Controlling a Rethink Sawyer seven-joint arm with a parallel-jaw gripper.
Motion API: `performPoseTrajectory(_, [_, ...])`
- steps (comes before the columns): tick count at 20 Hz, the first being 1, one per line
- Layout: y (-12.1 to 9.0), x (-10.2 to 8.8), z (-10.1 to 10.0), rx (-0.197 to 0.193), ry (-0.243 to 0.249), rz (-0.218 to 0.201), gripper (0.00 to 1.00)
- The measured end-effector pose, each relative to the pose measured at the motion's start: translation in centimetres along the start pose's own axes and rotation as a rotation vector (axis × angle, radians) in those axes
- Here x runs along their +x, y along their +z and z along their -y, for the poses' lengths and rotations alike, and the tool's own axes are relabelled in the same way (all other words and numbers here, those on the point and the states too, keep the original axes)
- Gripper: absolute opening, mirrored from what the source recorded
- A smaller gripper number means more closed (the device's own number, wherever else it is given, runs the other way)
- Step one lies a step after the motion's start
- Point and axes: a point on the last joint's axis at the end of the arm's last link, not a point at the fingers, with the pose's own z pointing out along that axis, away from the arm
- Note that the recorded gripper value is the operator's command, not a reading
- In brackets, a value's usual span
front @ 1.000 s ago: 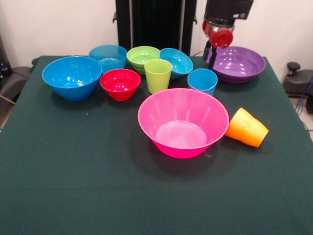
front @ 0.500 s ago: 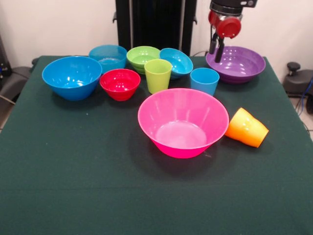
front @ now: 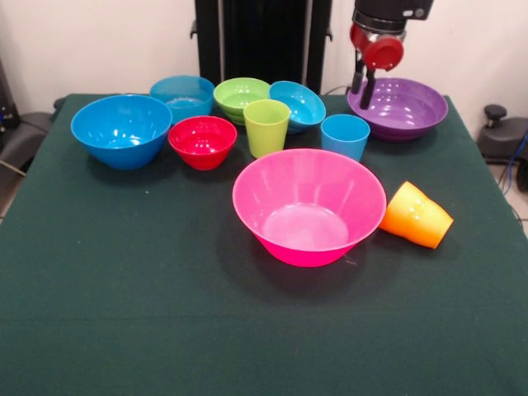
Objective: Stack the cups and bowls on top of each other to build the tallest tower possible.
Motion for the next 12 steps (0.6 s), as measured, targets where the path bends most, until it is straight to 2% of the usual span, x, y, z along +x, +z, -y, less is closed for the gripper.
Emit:
performPoseTrajectory(4, [0.9, 0.0, 0.7, 0.025, -0.001, 0.002, 1.0])
performPoseTrajectory(12, [2.2, -0.3, 1.2, 0.049, -0.011, 0.008, 1.0])
